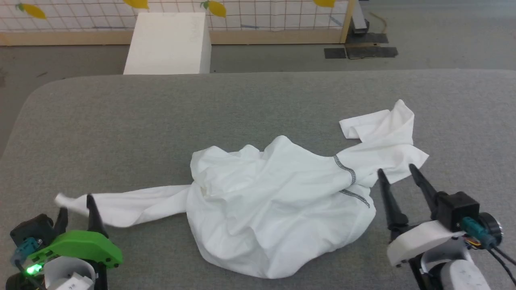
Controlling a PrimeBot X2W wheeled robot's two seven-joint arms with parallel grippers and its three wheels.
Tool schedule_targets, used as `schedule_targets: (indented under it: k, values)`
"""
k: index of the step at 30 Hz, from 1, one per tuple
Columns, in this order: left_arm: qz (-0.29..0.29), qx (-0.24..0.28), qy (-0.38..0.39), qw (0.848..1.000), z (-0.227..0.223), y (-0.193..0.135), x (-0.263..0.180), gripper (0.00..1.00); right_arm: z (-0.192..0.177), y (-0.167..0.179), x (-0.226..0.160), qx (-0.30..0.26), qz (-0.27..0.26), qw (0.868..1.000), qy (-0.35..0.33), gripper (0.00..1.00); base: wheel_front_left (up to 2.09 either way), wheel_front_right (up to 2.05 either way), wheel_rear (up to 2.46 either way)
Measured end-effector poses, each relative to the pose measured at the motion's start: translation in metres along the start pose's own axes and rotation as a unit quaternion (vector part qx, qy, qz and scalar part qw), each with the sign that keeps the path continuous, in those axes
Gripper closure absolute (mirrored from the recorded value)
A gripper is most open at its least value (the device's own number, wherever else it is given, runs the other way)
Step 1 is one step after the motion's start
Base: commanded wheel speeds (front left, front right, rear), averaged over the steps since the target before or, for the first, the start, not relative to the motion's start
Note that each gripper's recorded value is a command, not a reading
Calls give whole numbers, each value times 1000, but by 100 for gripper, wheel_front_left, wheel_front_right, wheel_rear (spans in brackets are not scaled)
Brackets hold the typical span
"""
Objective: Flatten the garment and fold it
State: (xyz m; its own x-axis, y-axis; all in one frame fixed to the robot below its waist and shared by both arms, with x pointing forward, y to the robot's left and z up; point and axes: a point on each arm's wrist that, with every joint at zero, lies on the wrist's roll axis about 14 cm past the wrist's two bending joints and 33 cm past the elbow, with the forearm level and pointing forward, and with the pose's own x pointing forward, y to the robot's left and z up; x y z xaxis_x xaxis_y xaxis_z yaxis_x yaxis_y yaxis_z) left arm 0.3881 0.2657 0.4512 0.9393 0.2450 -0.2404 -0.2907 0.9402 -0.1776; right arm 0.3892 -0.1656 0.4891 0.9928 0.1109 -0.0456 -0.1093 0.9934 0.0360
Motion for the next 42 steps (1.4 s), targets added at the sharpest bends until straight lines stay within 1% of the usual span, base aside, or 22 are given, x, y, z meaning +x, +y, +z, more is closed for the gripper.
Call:
schedule_targets:
  k: [4, 6, 9, 12, 14, 16, 18, 21, 23, 24, 26, 29, 31, 32, 34, 36, 37, 40, 42]
  values:
    - [-16, -5, -88, 996, 28, -11, -8, 0, -17, -18, 2, -13, -25, 998, 52, 0, 0, 0, 0]
    - [-24, -7, -104, 994, 31, -18, -12, 0, -28, -23, 5, -18, -31, 995, 88, 0, 0, 0, 0]
    - [-42, 3, -118, 992, 34, -32, -17, 0, -46, -23, 13, -17, -30, 988, 149, 0, 0, 0, 0]
    - [-61, 8, -141, 988, 43, -50, -21, 0, -65, -20, 22, -18, -25, 977, 212, 0, 0, 0, 0]
    - [-75, 10, -153, 985, 49, -60, -19, 0, -73, -17, 30, -21, -19, 970, 240, 0, 0, 0, 0]
    - [-82, 10, -150, 985, 46, -65, -17, 0, -79, -14, 38, -24, -14, 965, 262, 0, 0, 0, 0]
    - [-84, 7, -146, 986, 43, -66, -14, 0, -89, -9, 43, -24, -7, 956, 292, 0, 0, 0, 0]
    - [-79, 14, -141, 987, 39, -63, -9, 0, -112, -2, 42, -33, 3, 935, 352, 0, 0, 0, 0]
    - [-73, 18, -132, 988, 32, -60, -7, 0, -115, 1, 48, -44, 9, 928, 370, 77, 0, 0, 0]
    - [-71, 20, -128, 989, 29, -57, -6, 0, -115, 3, 51, -45, 12, 927, 373, 100, 0, 0, 0]
    - [-65, 20, -128, 989, 29, -52, -5, 0, -110, 2, 57, -38, 9, 931, 362, 100, 0, 0, 0]
    - [-58, 19, -135, 989, 34, -49, -5, 0, -91, -18, 64, -20, -24, 949, 314, 100, 0, 0, 0]
    - [-58, 15, -140, 988, 37, -49, -6, 0, -73, -46, 61, -9, -67, 959, 275, 100, 0, 0, 0]
    - [-58, 14, -141, 988, 38, -49, -7, 0, -66, -58, 58, -7, -86, 962, 260, 100, 0, 0, 0]
    - [-64, 11, -145, 987, 41, -51, -8, 0, -50, -93, 42, -4, -139, 963, 231, 100, 0, 0, 0]
    - [-70, 11, -147, 987, 42, -55, -9, 0, -40, -124, 22, 0, -187, 959, 212, 100, 0, 0, 0]
    - [-81, 10, -152, 985, 45, -62, -10, 0, -29, -169, -18, 2, -261, 945, 196, 100, 0, 0, 0]
    - [-90, 14, -155, 984, 47, -68, -11, 0, -32, -205, -66, 3, -328, 921, 209, 100, 0, 0, 0]
    - [-95, 13, -157, 983, 48, -71, -11, 0, -43, -216, -91, 11, -352, 907, 231, 100, 0, 0, 0]
